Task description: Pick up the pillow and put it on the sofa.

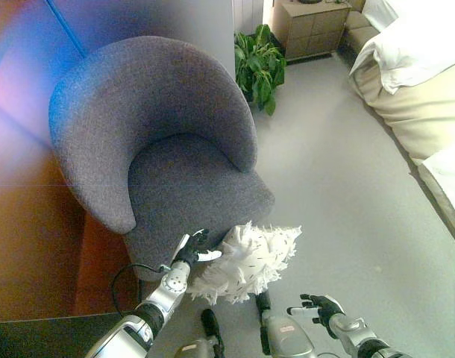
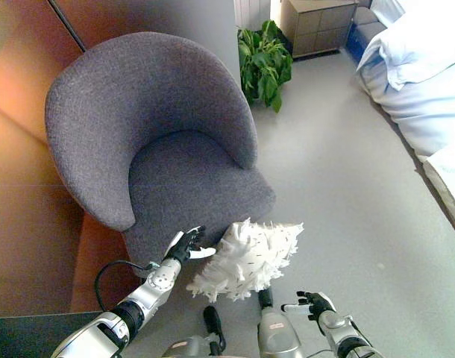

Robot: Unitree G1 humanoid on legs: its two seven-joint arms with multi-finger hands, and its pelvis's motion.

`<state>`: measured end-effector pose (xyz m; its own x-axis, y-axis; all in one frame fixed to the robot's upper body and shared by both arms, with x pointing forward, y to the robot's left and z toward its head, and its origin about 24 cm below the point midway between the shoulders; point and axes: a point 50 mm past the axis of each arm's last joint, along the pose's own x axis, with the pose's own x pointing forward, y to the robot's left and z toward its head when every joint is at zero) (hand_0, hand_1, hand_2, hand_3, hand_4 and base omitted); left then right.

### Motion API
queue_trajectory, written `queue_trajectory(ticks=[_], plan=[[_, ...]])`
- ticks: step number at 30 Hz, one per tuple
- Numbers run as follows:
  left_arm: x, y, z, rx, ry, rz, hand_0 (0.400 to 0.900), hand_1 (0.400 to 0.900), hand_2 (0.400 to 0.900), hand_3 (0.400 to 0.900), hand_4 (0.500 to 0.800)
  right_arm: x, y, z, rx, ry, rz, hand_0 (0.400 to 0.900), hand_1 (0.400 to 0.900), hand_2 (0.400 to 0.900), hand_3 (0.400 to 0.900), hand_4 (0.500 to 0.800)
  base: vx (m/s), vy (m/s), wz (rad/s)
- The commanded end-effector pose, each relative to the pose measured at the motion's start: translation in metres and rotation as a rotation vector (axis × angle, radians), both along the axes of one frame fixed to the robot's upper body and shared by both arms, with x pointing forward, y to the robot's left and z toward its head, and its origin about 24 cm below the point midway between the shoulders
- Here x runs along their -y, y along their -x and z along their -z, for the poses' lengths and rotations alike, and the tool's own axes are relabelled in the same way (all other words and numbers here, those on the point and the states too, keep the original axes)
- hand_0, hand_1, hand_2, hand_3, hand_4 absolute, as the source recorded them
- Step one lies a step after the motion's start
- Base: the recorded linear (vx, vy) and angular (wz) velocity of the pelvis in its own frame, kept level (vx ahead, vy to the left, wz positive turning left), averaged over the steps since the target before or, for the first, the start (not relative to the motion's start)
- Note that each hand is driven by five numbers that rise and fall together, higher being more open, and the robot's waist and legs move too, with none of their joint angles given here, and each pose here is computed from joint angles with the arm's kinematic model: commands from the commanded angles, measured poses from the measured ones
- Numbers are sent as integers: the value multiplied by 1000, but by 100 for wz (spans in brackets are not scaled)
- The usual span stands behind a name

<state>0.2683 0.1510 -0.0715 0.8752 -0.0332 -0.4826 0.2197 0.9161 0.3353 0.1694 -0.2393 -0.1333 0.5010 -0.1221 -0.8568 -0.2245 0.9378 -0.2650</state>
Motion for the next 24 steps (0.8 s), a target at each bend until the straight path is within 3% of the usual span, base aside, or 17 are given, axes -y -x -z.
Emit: queue_trajectory(ticks=[1, 24], plan=[[8, -22, -25, 141, 5, 31, 900, 900, 900, 900, 800, 7, -4, -3, 10, 19, -6, 900, 900, 900, 900, 800, 0, 0, 0], [11, -34, -36, 174, 28, 36, 900, 900, 900, 900, 800, 3, -26, -13, 78, 27, -34, 900, 900, 900, 900, 800, -15, -1, -1]])
